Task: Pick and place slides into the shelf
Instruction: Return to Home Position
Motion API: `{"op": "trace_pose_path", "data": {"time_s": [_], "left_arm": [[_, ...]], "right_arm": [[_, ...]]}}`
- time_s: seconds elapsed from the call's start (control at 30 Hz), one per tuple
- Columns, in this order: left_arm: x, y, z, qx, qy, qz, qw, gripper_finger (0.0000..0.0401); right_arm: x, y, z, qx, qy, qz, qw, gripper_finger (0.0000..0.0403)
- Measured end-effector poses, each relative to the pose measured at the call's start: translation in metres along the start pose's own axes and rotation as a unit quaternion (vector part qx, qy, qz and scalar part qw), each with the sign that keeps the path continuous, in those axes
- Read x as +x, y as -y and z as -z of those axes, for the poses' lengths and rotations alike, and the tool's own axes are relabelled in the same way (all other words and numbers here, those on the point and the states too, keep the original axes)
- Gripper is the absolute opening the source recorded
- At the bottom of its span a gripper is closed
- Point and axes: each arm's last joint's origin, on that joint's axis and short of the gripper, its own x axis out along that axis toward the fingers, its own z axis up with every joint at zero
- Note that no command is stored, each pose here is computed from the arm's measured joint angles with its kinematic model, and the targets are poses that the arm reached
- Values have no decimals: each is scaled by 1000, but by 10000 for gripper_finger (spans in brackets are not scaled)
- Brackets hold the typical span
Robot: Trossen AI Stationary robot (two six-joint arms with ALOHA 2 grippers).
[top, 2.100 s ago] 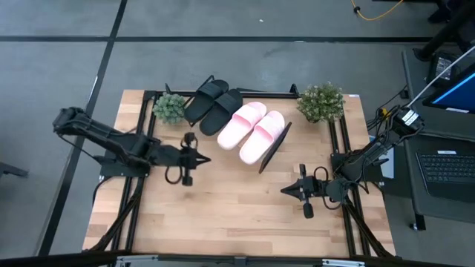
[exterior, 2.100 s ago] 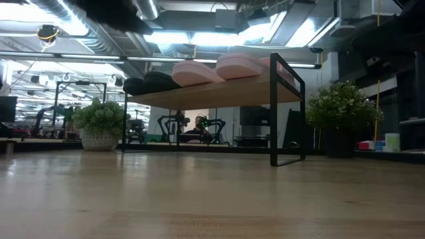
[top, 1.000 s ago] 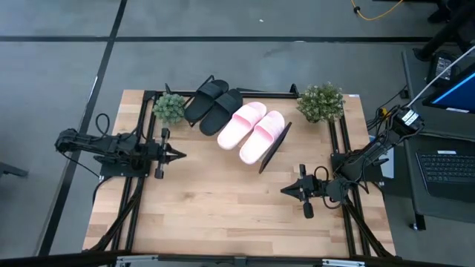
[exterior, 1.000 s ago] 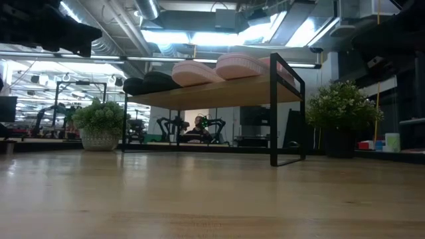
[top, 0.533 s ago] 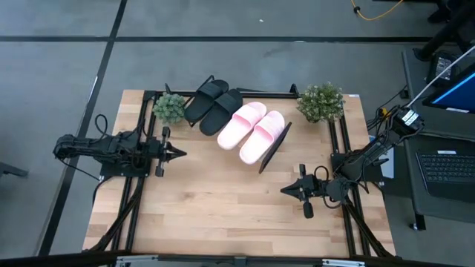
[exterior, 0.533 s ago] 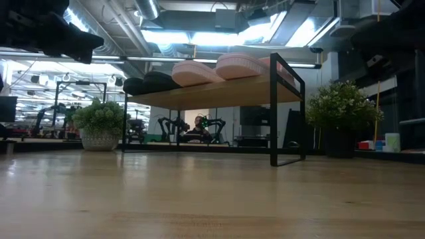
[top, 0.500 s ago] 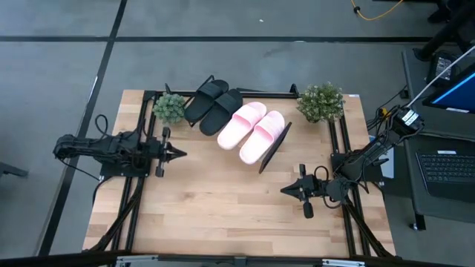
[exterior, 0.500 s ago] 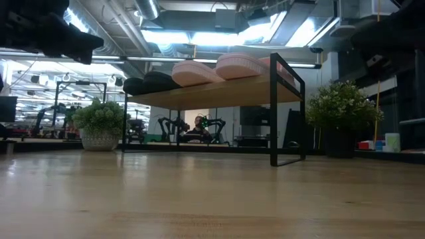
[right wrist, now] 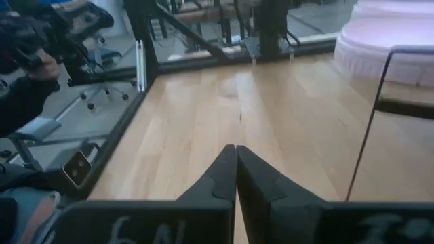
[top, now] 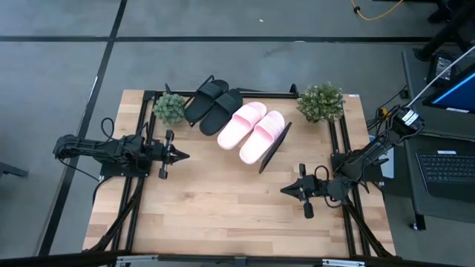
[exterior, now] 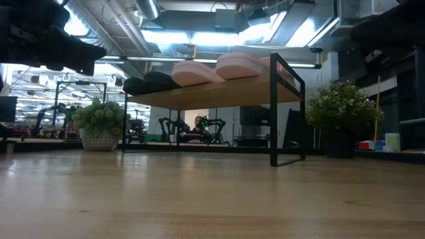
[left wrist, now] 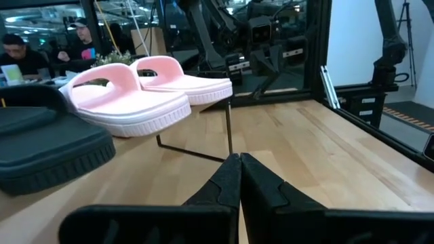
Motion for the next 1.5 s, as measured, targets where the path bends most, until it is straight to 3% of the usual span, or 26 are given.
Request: {"op": "trace_pose_path", "data": {"time_s": [0.33, 0.6, 0.73, 1.03, 1.17, 1.37, 1.5], "left_arm": [[0, 0, 0, -2, -1, 0, 1000, 0], [0, 0, 0, -2, -2, 0, 1000, 0], [0, 0, 0, -2, -2, 0, 1000, 0], [0, 0, 0, -2, -2, 0, 1000, 0], [0, 0, 0, -2, -2, 0, 1000, 0], [0, 0, 0, -2, -2, 0, 1000, 0], [0, 0, 0, -2, -2, 0, 1000, 0]], "right_arm": [[-4, -3, -27, -67, 103, -15, 992, 13], [-25, 27, -65, -157, 152, 50, 975, 5], [-34, 46, -77, -141, 161, 87, 973, 6], [-33, 70, -82, -156, 151, 113, 970, 6], [-30, 73, -78, -156, 127, 119, 972, 6], [-30, 73, -77, -107, 130, 113, 979, 6], [-31, 73, -80, -126, 142, 115, 975, 6]]}}
